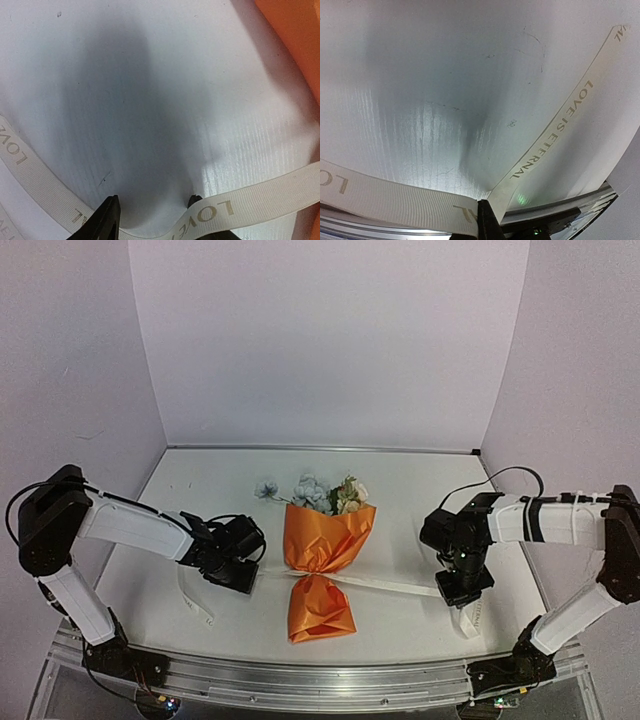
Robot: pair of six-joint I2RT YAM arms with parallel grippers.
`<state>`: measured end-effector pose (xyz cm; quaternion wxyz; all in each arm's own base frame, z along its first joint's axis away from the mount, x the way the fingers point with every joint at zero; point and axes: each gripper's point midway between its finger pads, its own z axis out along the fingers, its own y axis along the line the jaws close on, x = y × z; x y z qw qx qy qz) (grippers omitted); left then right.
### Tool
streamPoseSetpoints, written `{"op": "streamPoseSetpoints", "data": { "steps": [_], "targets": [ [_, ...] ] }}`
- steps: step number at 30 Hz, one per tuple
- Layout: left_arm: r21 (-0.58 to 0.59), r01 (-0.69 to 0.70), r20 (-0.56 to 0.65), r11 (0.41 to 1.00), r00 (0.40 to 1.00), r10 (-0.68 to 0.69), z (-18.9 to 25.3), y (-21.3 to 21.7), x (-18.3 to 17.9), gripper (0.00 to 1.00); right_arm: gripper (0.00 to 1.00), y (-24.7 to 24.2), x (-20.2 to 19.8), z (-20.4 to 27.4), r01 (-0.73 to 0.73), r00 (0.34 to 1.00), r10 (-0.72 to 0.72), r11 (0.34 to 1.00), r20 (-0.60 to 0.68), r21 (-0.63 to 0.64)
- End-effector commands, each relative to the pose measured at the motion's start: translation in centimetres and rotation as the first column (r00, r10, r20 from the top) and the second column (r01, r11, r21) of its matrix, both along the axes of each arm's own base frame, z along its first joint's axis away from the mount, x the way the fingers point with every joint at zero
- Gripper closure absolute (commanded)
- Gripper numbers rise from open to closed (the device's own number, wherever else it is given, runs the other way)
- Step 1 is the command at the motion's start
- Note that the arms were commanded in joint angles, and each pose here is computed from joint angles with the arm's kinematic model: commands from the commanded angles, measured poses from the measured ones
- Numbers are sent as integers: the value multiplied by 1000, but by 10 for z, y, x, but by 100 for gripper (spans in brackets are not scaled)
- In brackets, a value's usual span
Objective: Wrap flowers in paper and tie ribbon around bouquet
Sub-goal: Tie the ribbon around the folded bouquet.
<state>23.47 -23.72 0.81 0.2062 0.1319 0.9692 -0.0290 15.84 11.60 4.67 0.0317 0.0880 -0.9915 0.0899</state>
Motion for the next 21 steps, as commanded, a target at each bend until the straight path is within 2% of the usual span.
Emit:
{"op": "streamPoseSetpoints", "data": {
  "steps": [1,5,10,14,17,21],
  "targets": [
    [185,-122,-15,975,992,127,-14,41,-5,47,100,-4,4,6,6,1000,-6,1000,5,-11],
    [178,-136,-5,975,990,139,-13,42,-4,51,100,-5,3,7,10,1000,-10,1000,4,-2],
    [142,-104,16,984,995,103,-4,35,0,73,100,-3,4,8,7,1000,-7,1000,6,10],
    [-20,40,79,999,996,-38,29,0,2,89,100,0,7,10,1,1000,-1,1000,13,20],
    [-165,214,189,963,965,-182,78,-40,3,91,100,7,8,12,1,1000,-1,999,-1,48],
    [-262,411,294,873,896,-334,122,-84,-2,90,100,16,11,15,0,1000,1,997,-8,76]
  ]
}}
